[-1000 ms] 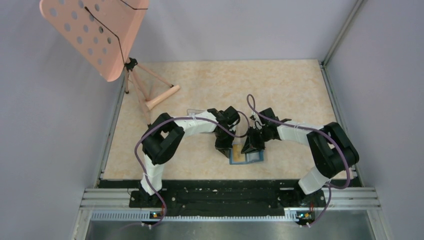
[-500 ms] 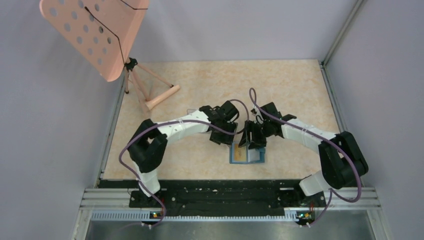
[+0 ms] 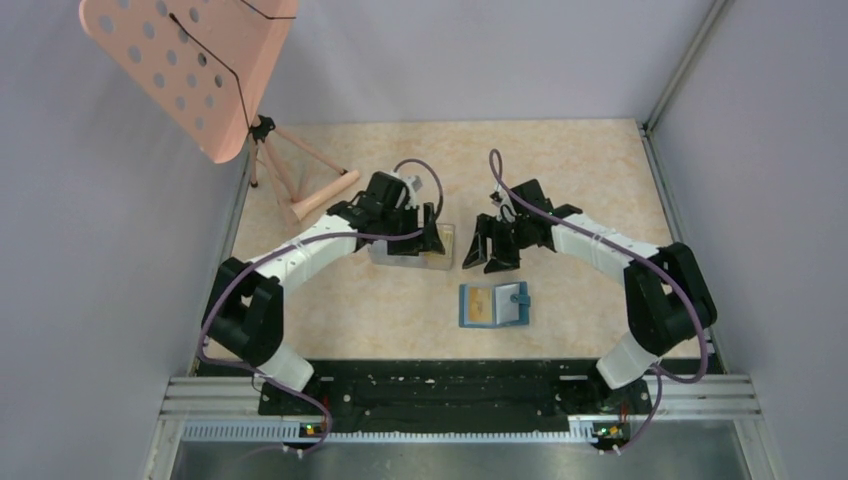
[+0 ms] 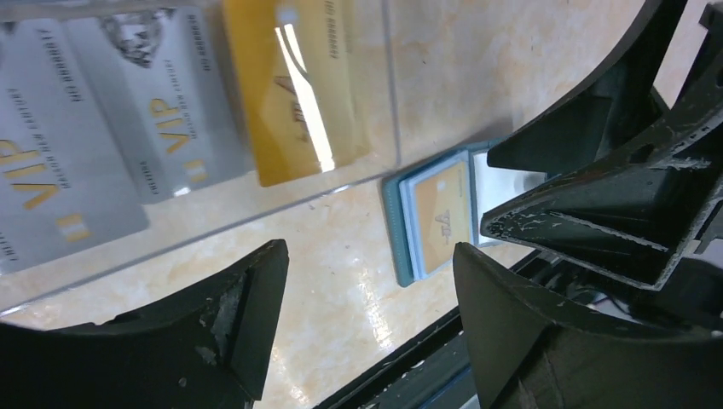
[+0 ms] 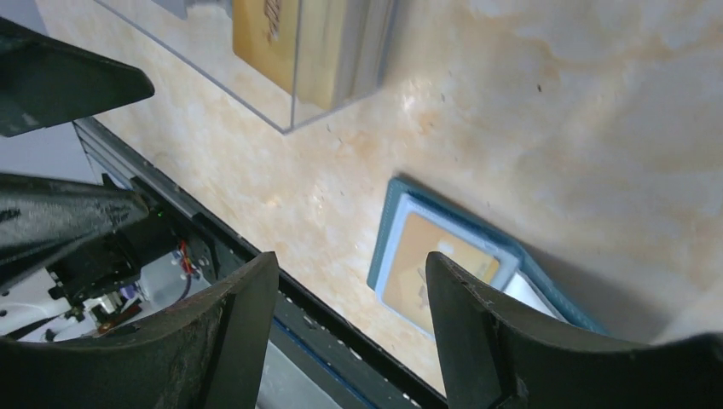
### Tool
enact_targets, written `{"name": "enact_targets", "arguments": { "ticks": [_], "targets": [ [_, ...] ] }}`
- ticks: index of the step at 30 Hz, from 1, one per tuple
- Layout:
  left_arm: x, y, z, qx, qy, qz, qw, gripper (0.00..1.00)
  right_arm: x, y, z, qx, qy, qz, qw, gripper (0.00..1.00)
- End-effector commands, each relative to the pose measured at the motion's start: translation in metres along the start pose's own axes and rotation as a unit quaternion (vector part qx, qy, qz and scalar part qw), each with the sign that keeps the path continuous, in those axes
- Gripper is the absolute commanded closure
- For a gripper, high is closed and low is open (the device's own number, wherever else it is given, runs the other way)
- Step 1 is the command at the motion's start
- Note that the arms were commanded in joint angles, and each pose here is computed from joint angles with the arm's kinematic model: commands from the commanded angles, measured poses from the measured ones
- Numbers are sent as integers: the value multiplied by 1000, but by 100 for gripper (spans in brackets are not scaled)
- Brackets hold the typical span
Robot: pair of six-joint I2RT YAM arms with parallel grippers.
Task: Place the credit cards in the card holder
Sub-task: Insert the credit card into the card holder, then pick up the credit card from the storage box.
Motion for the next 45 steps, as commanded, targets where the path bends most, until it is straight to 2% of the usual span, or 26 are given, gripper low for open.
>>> {"name": "enact_targets", "arguments": {
  "ticks": [1, 7, 16, 22, 28, 31, 41, 45],
  "targets": [
    [20, -2, -27, 41, -27, 124, 991, 25, -8, 21, -32, 20, -15, -39, 999, 36],
    [13, 23, -48, 82, -4, 147, 986, 39, -27, 25, -58, 23, -7, -54, 998, 36],
    [-25, 53, -61, 101, 52, 69, 991, 50, -54, 13, -86, 18, 23, -23, 999, 40],
    [-37, 69, -60, 100, 65, 15, 993, 52, -63, 4, -90, 27, 41, -2, 999, 42],
    [-54, 72, -58, 103, 88, 12, 991, 53, -71, -1, -89, 30, 60, 2, 998, 48],
    [-62, 68, -56, 101, 97, 13, 990, 56, -71, -2, -90, 34, 64, 8, 997, 54],
    [-63, 56, -56, 91, 106, 25, 990, 86, -75, -9, -84, 35, 80, 20, 996, 80],
    [-59, 50, -57, 87, 103, 37, 990, 93, -78, -12, -81, 32, 87, 21, 995, 92]
  ]
}}
Point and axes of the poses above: each gripper's point midway between its finger pads, its own x axis back along the fingers, its own y axis along the line the jaws close on, z = x × y, the point moved 6 cm from there along x, back along the fingers, and after that the axes turned 6 degrees about x, right-handed, at the moved point
